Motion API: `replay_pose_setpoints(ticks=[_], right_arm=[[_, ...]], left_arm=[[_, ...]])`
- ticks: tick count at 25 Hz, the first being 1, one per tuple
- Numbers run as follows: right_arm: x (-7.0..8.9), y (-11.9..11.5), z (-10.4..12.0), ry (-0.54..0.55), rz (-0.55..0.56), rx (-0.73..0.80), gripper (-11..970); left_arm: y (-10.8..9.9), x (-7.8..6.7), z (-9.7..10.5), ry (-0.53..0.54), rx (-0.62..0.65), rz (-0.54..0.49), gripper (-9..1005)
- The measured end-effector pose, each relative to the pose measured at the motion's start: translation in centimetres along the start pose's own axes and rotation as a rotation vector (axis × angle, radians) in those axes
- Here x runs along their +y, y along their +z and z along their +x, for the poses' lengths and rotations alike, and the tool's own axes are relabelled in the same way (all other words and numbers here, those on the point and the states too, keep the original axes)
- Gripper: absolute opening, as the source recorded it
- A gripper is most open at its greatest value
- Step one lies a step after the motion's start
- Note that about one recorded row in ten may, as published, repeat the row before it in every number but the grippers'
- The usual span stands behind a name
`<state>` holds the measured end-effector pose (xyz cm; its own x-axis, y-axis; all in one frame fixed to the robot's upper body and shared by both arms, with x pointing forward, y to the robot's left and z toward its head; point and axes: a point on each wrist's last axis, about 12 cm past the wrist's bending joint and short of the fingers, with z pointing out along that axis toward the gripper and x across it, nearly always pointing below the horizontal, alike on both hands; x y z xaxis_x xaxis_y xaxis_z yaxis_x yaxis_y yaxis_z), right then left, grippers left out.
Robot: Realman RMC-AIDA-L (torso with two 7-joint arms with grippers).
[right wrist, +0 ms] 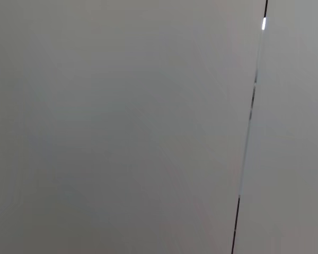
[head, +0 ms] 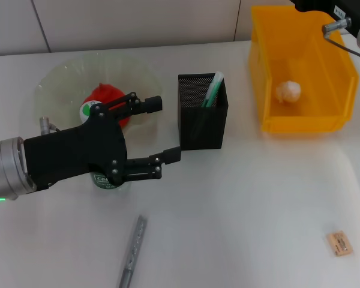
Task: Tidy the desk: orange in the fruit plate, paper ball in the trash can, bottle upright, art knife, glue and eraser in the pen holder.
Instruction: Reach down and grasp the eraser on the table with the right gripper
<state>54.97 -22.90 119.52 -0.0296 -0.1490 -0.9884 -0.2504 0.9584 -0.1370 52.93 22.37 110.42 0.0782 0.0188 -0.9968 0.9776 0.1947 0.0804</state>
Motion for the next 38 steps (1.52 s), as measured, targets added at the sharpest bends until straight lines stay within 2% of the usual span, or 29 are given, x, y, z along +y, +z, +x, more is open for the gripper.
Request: replay_pose_setpoints(ticks=[4, 8, 10, 21, 27, 28, 29, 30, 31, 32, 33, 37, 38], right_arm=[[-0.8, 0.9, -0.5, 0.029, -0.013, 0.036, 734], [-1.7, 1.8, -1.0, 0.123, -0.068, 0.057, 734], [-2.1, 2.1, -1.1, 0.137, -0.076, 0.059, 734], [-3.5, 2.7, -2.0, 0.238, -0.115, 0.061, 734], [-4.0, 3.1, -2.4, 0.253, -0.241, 0.042, 734], [-4.4, 2.7, -2.4, 0.274, -0.320, -0.027, 734], [-4.4, 2.7, -2.4, 0.274, -0.320, -0.027, 734], [-5.2, 1.9, -2.2, 0.287, -0.402, -0.123, 734], [-5.2, 1.9, -2.2, 0.287, -0.402, -0.123, 734], [-5.4, 1.5, -2.1, 0.297, -0.447, -0.164, 734], [-6.4, 0.4, -1.8, 0.316, -0.518, -0.259, 734], [-7.4, -1.2, -1.8, 0.306, -0.574, -0.325, 733], [-7.6, -2.2, -1.7, 0.248, -0.602, -0.305, 733]], left_arm=[[0.2, 0.1, -0.1, 0.004, -0.002, 0.006, 862], [0.4, 0.1, -0.2, 0.007, -0.001, 0.013, 862], [0.4, 0.1, -0.2, 0.007, -0.001, 0.015, 862], [0.5, 0.2, -0.2, 0.010, -0.001, 0.017, 862], [0.5, 0.2, -0.2, 0.013, -0.001, 0.021, 862], [0.5, 0.2, -0.2, 0.014, -0.002, 0.022, 862], [0.5, 0.2, -0.2, 0.014, -0.002, 0.022, 862], [0.5, 0.1, -0.2, 0.014, -0.002, 0.023, 862], [0.5, 0.1, -0.3, 0.014, -0.003, 0.023, 862], [0.5, 0.1, -0.3, 0.014, -0.004, 0.024, 862], [0.5, 0.1, -0.3, 0.014, -0.006, 0.027, 862], [0.6, 0.0, -0.3, 0.013, -0.006, 0.032, 862], [0.6, 0.0, -0.3, 0.013, -0.004, 0.037, 862]])
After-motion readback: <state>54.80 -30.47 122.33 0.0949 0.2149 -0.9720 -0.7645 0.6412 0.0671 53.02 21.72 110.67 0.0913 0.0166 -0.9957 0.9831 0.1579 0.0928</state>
